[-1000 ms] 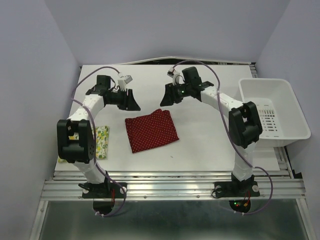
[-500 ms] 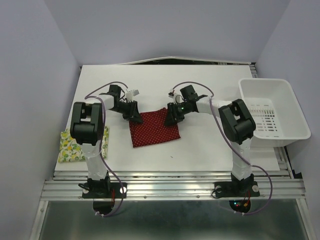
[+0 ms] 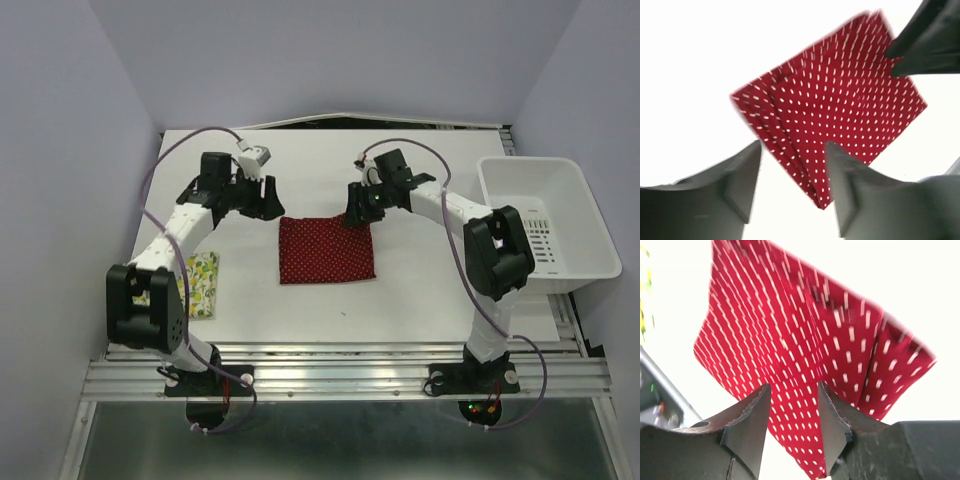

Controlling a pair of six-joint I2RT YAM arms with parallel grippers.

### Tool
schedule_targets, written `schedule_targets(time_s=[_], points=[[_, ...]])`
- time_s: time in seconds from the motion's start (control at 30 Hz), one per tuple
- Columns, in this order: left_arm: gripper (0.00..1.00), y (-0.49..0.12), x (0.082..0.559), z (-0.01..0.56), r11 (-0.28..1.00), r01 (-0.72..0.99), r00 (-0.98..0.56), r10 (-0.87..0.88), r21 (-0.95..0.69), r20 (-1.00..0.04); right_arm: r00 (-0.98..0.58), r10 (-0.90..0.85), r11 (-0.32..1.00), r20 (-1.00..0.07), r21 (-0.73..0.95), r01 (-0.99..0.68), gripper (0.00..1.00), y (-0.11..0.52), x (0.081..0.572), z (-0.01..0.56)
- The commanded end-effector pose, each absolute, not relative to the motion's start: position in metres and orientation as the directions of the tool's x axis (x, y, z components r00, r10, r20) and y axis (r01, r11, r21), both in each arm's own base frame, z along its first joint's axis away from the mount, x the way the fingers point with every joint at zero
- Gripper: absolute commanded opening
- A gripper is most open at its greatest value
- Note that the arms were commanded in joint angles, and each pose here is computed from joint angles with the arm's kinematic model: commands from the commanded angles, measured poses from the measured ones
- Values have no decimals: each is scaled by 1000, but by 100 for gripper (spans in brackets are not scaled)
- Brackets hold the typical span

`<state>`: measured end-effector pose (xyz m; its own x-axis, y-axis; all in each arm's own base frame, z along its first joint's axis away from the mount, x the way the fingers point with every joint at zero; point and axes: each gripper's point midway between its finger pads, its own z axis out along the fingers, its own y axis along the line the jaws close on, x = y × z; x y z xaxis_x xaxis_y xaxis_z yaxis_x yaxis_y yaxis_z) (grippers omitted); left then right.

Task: Fold and stack the skirts
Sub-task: Fold the skirt

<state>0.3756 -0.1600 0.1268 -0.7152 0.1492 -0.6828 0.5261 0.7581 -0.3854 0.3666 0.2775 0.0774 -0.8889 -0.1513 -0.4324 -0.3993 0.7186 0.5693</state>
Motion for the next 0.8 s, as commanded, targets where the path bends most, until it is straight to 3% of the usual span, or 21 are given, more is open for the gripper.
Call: schedule_targets(time_s=[0.0, 0.1, 0.17, 0.4, 0.57, 0.77], points=[[71, -127, 390, 206, 864, 449, -522, 48, -227, -852, -724, -105, 740, -682, 432, -515, 48, 300, 410, 176], [92, -100, 388, 224, 918, 306, -511, -65, -252, -857, -675, -94, 789, -732, 358, -499, 50, 318, 425, 198], [98, -76, 389, 231, 938, 189, -501, -163, -291, -850, -692, -120, 835, -712, 305, -458, 50, 340, 419, 184], [98, -27, 383, 206, 880, 21, -559, -383, -475, -735, -713, -170, 888, -681, 209, -410, 54, 414, 402, 155], [99, -15, 387, 192, 884, -17, -595, -384, -467, -706, -675, -192, 885, -712, 171, -432, 57, 455, 395, 146], [99, -14, 386, 176, 888, -32, -619, -378, -459, -688, -662, -211, 910, -719, 103, -402, 57, 460, 397, 120]])
